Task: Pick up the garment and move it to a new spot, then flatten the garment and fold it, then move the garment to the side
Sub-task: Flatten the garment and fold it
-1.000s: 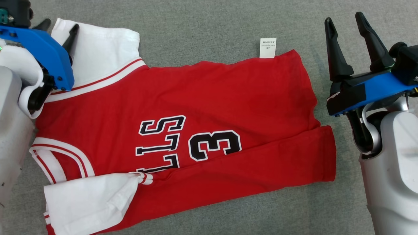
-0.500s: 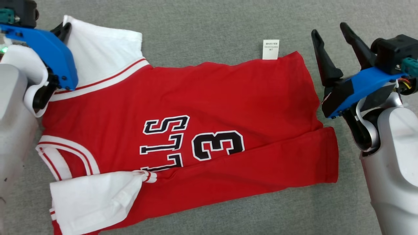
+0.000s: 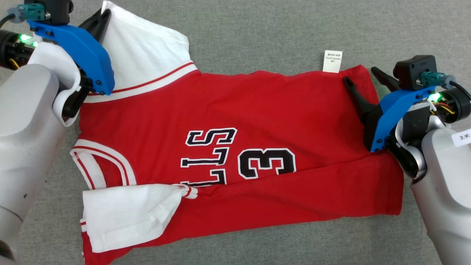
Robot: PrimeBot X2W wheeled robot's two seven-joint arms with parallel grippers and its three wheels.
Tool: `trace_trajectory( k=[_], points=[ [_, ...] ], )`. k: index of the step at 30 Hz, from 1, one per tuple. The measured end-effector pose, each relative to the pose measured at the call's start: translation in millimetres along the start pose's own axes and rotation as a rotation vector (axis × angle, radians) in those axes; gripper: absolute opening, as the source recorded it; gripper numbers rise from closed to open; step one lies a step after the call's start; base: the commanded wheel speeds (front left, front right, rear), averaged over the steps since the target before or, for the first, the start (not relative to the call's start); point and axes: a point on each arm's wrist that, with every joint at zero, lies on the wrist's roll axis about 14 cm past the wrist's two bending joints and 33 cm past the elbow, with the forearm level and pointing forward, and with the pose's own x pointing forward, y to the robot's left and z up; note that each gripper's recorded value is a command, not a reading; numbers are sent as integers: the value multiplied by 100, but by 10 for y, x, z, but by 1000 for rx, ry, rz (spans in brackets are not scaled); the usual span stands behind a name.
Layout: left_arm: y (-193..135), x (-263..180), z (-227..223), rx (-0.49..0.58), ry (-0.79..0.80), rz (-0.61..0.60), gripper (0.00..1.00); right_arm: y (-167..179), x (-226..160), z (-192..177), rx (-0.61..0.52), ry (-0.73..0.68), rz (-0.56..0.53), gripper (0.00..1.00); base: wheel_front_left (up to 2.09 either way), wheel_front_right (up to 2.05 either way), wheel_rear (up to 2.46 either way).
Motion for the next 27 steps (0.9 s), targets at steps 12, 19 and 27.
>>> trace_trajectory(
  k=[12,19,27],
  points=[
    [-10,-166,232,-8,-104,-4,0,-20,117,189,14,-71,0,0,0,0,0],
    [-70,-450,387,-10,-197,-16,0,7,16,342,26,-160,-9,0,0,0,0],
    [-254,-854,301,-19,-263,-52,0,107,-172,358,48,-216,-1,0,0,0,0]
  ],
)
